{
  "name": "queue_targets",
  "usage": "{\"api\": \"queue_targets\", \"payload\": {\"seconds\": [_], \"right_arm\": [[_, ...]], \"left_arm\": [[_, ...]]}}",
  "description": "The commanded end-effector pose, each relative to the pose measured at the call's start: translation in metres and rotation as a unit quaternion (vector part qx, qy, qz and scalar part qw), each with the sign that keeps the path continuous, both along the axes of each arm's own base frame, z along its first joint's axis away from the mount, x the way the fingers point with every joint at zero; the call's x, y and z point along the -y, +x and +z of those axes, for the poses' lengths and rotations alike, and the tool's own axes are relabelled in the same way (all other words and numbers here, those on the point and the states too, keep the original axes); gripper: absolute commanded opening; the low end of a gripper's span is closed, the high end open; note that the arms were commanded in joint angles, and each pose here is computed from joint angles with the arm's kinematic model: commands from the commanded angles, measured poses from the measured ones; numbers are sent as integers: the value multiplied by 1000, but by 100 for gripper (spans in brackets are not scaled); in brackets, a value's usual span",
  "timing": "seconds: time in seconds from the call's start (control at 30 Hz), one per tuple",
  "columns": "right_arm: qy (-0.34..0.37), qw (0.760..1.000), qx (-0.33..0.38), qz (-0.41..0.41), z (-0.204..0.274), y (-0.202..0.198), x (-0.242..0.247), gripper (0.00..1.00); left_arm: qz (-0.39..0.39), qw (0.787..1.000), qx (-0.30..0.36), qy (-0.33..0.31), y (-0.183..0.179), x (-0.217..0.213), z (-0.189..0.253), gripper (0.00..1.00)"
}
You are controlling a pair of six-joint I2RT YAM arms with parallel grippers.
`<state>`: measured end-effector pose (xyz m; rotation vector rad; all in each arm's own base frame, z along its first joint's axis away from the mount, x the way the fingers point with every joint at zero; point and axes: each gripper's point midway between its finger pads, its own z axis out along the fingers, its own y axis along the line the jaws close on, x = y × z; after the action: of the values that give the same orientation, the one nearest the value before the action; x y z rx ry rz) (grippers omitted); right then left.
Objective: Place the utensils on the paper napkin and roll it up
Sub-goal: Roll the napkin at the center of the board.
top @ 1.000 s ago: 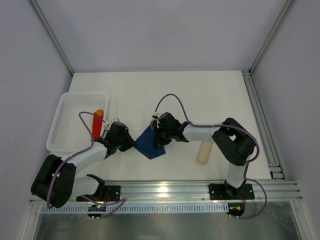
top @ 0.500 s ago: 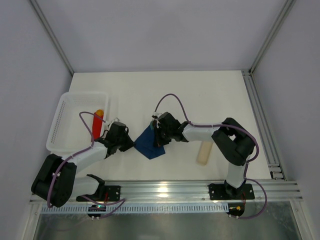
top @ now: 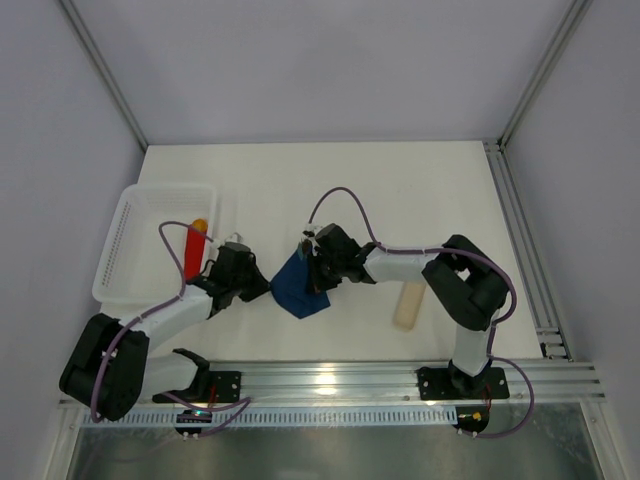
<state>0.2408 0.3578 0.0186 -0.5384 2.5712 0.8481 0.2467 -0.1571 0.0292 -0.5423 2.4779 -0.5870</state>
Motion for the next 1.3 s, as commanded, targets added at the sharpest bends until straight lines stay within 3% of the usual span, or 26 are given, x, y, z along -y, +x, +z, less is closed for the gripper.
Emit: {"api": "queue_targets", "payload": {"seconds": [0.0, 0.4, 1.27], "right_arm": [[-29, 1000, -4, 3, -14, -3, 5, 4], [6, 1000, 8, 13, 20, -9, -2, 4], [26, 999, -16, 22, 17, -43, 7, 3]], "left_arm": [[-14, 999, 39, -19, 11, 7, 20, 0], [-2, 999, 29, -14, 6, 2, 11, 0], [4, 999, 31, -13, 6, 0, 10, 0]]}}
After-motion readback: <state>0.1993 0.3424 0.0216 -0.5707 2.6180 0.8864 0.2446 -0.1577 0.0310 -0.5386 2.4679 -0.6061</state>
